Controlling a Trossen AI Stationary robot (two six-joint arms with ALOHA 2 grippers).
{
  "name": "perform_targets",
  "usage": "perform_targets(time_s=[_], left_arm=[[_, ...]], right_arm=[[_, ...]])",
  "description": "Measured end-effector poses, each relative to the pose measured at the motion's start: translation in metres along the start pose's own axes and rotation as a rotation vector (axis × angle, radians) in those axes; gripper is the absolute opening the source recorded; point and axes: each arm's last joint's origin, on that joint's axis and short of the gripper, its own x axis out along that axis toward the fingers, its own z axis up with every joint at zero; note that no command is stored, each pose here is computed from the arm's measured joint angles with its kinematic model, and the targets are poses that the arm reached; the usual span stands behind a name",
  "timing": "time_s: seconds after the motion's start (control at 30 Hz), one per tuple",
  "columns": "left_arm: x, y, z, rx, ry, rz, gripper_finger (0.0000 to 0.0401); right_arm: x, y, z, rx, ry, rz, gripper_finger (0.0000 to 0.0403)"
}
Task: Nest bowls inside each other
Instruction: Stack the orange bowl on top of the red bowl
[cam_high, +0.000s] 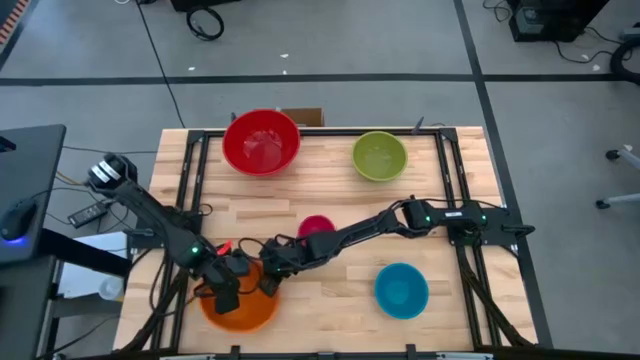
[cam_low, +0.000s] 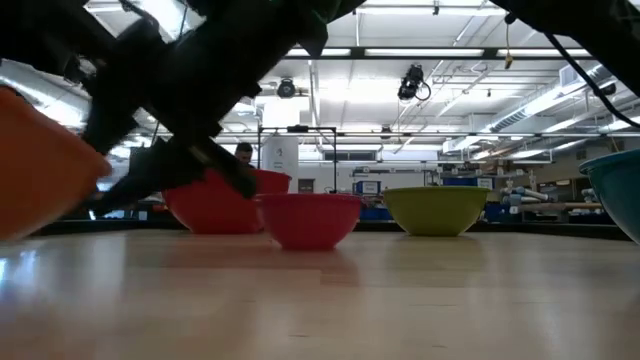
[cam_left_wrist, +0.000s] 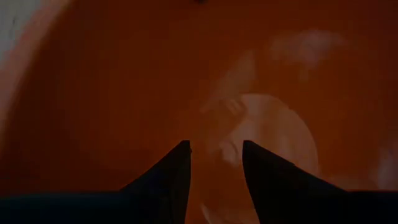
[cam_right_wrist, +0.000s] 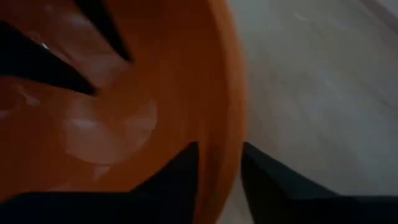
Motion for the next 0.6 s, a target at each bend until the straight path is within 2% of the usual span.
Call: perform_targets(time_s=[0.13, 0.27, 0.4, 0.5, 0.6], left_arm=[[-0.014, -0.002, 0.004, -0.052, -0.052, -0.083, 0.0146], [-0.036, 0.004, 0.008, -0.113, -0.129, -0.122, 0.0146], [-0.08, 0.0, 0.019, -0.126, -0.301, -0.168, 0.0144], [-0.114, 0.002, 0.022, -0.101, -0.443, -0.106, 0.0142], [-0.146, 0.007, 0.024, -0.135, -0.58, -0.04, 0.0142]], right_arm=[[-0.002, 0.002, 0.005, 0.001, -0.002, 0.037, 0.0024], [-0.008, 0.005, 0.005, -0.025, 0.017, 0.048, 0.003], [-0.03, 0.017, 0.011, -0.11, 0.008, 0.054, 0.0021], [-0.06, 0.02, 0.033, -0.16, -0.074, 0.023, 0.0021], [-0.095, 0.014, 0.058, -0.195, -0.125, -0.02, 0.0021]])
